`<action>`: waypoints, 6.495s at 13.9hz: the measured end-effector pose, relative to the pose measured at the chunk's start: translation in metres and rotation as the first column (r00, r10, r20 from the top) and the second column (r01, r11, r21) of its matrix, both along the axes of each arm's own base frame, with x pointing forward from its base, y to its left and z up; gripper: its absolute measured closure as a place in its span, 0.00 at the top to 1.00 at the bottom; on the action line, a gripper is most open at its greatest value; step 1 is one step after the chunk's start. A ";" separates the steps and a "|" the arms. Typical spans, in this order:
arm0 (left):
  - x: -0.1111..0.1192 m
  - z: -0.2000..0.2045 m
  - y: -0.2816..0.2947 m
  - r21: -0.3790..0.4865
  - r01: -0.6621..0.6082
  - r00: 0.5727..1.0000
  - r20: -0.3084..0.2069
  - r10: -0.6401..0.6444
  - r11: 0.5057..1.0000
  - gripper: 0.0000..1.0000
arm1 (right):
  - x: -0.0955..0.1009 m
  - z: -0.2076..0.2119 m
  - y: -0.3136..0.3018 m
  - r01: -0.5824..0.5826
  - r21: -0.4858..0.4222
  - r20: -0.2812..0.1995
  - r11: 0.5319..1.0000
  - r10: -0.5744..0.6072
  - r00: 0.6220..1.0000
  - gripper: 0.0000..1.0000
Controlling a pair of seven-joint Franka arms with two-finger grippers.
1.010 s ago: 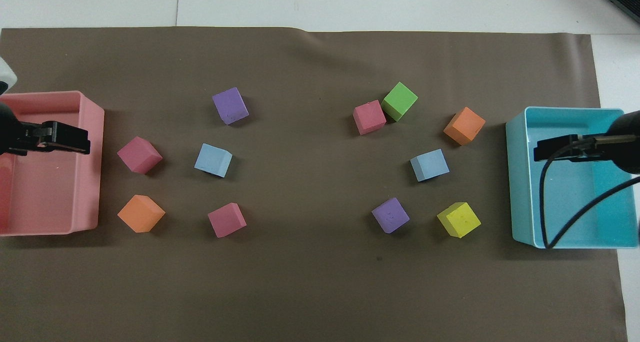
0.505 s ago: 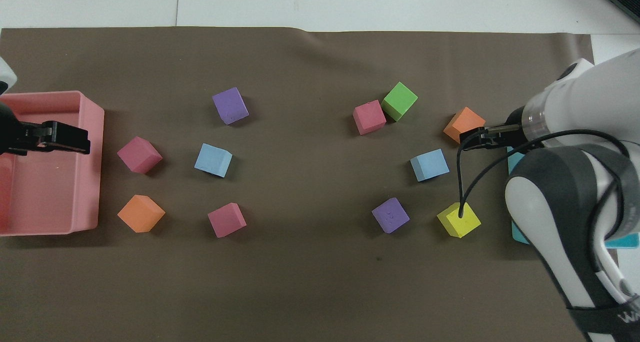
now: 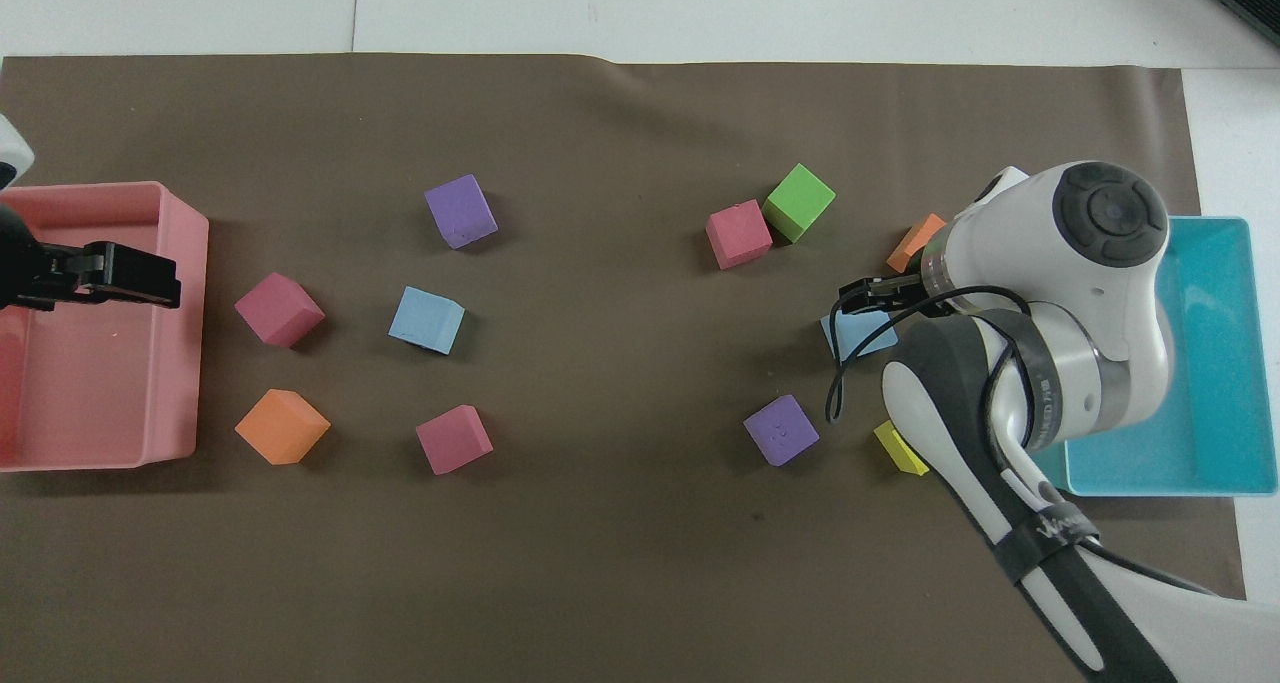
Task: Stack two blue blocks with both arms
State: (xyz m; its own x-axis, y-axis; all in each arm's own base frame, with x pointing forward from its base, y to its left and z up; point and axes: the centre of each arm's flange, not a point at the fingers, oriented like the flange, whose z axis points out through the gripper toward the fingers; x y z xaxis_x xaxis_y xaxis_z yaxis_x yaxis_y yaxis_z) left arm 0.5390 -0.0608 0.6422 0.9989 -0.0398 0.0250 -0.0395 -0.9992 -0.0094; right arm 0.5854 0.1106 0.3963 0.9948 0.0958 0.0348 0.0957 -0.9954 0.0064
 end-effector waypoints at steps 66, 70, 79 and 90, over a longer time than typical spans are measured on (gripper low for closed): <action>0.000 0.000 0.000 0.000 0.000 1.000 0.000 0.000 1.000 1.00 | -0.019 -0.074 0.290 0.059 0.041 -0.004 0.997 -0.059 0.998 0.59; 0.000 0.000 0.000 0.000 0.001 1.000 0.000 -0.001 1.000 1.00 | -0.022 -0.078 0.291 0.054 0.036 -0.011 0.998 -0.054 0.998 0.59; 0.000 0.000 -0.001 0.000 0.003 1.000 0.000 -0.003 1.000 1.00 | -0.024 -0.083 0.288 0.068 0.032 -0.022 0.997 -0.067 0.998 0.98; -0.003 -0.011 -0.041 -0.003 0.074 0.997 -0.010 -0.074 0.997 1.00 | 0.002 0.042 0.229 0.038 0.207 0.063 0.978 -0.052 0.997 1.00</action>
State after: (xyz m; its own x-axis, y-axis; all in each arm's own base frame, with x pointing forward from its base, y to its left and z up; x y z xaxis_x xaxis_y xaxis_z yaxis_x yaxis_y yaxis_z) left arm 0.5360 -0.1019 0.6312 0.9934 -0.1136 0.0152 -0.1135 -0.9935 -0.0058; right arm 0.5874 0.3399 0.4384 0.9926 0.0349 0.1161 0.0571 -0.9794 -0.1939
